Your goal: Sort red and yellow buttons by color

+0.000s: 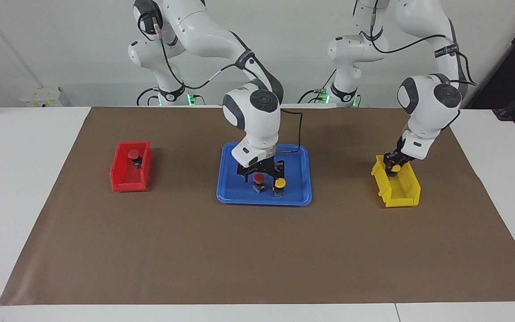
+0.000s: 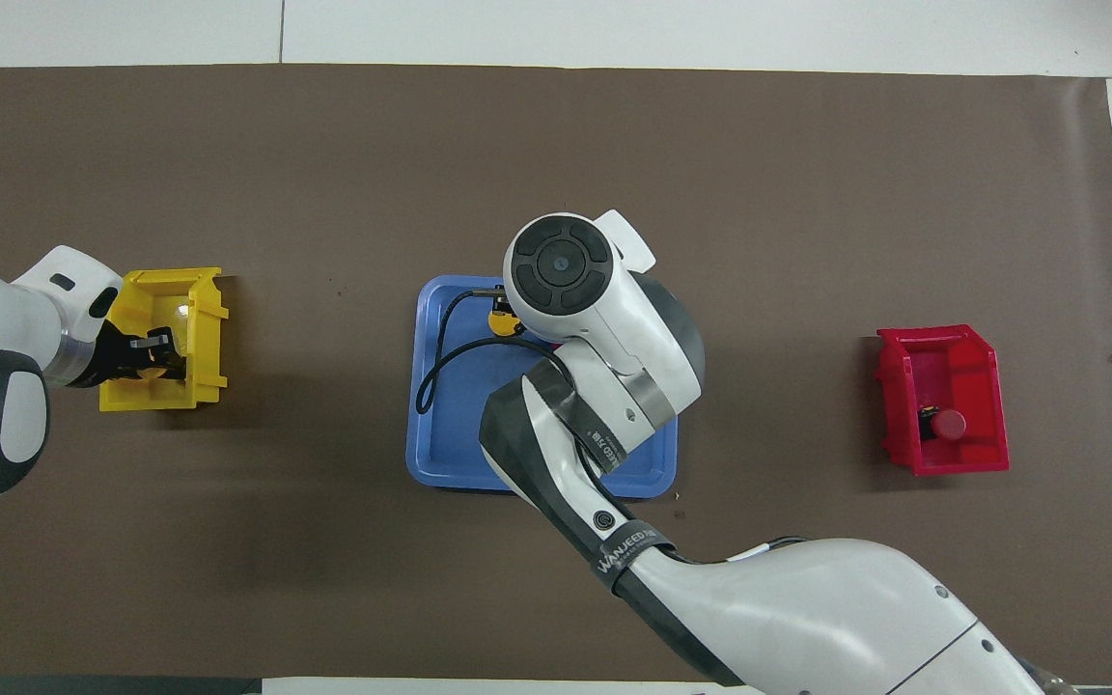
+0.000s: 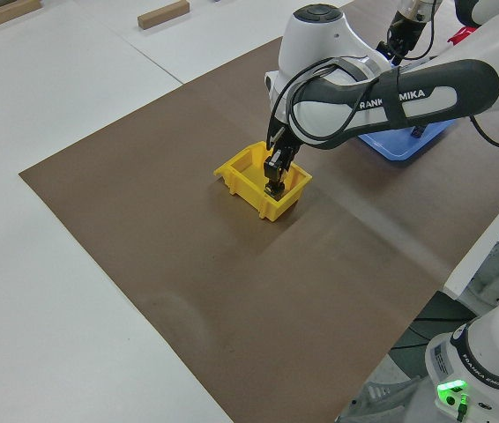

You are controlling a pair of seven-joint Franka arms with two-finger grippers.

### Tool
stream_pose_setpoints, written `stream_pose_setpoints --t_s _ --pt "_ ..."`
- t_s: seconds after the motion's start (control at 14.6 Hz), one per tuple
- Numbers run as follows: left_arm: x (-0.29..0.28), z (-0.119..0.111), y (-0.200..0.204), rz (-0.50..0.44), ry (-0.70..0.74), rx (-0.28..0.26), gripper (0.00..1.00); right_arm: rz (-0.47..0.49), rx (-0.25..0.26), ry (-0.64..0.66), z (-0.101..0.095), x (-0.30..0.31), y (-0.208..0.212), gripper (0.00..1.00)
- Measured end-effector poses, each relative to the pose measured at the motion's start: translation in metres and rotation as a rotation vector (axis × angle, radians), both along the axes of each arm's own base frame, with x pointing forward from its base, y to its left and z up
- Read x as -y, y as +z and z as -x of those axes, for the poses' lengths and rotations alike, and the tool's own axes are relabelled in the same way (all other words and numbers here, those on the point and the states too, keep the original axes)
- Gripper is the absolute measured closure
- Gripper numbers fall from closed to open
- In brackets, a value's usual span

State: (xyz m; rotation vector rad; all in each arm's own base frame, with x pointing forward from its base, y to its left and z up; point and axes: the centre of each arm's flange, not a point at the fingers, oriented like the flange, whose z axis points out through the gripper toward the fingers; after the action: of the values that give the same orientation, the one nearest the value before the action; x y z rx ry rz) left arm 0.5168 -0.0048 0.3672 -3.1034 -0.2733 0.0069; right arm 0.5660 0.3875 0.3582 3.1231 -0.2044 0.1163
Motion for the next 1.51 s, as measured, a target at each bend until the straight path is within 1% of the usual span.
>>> stream_pose_setpoints --t_s 0.07,0.14,0.21,0.48,0.55,0.62,0.68,0.82,0.89,0.96,1.03,1.1,1.16,1.3,1.37,1.51 --pt "0.0 0.0 0.0 0.0 0.0 0.001 0.43 0.004 -0.005 0.001 0.002 0.001 -0.003 0.08" --pt "0.0 0.0 0.0 0.0 0.0 0.001 0.42 0.007 -0.009 0.003 0.003 0.002 -0.005 0.09" --pt "0.0 0.0 0.0 0.0 0.0 0.002 0.42 0.009 -0.012 0.004 0.004 0.003 -0.007 0.14" --pt "0.0 -0.005 0.009 0.0 0.001 0.014 0.42 0.015 -0.02 0.004 0.009 0.006 -0.009 0.18" --pt "-0.001 -0.008 0.016 0.0 0.001 0.01 0.42 0.015 -0.021 0.005 0.01 0.006 -0.009 0.18" --pt "-0.001 -0.011 0.028 -0.001 -0.005 -0.001 0.39 0.016 -0.023 0.007 0.011 0.005 -0.009 0.18" --pt "-0.002 -0.015 0.045 -0.002 -0.019 -0.013 0.37 0.017 -0.024 0.008 0.012 0.005 -0.01 0.18" --pt "-0.003 -0.019 0.092 -0.002 -0.064 -0.042 0.18 0.017 -0.024 0.009 0.012 0.005 -0.01 0.22" --pt "-0.003 -0.019 0.121 -0.002 -0.087 -0.06 0.06 0.016 -0.024 0.009 0.012 0.005 -0.009 0.3" --pt "-0.004 -0.018 0.15 -0.001 -0.099 -0.077 0.0 0.016 -0.023 0.009 0.012 0.005 -0.009 0.3" --pt "-0.004 -0.014 0.178 0.0 -0.109 -0.093 0.0 0.015 -0.022 0.009 0.012 0.005 -0.008 0.36" --pt "-0.003 -0.009 0.206 0.001 -0.12 -0.105 0.0 0.013 -0.02 0.009 0.012 0.005 -0.006 0.46" --pt "0.001 -0.003 0.233 0.002 -0.137 -0.113 0.0 0.01 -0.014 0.007 0.011 0.005 -0.002 0.59" --pt "0.021 0.005 0.272 0.01 -0.185 -0.096 0.0 0.004 0.0 -0.001 0.0 0.017 0.017 0.59" --pt "0.035 0.006 0.28 0.016 -0.21 -0.083 0.0 0.007 0.001 0.003 -0.01 0.032 0.035 0.59" --pt "0.054 0.002 0.274 0.046 -0.231 -0.05 0.0 0.01 -0.009 0.018 -0.03 0.086 0.082 0.59"
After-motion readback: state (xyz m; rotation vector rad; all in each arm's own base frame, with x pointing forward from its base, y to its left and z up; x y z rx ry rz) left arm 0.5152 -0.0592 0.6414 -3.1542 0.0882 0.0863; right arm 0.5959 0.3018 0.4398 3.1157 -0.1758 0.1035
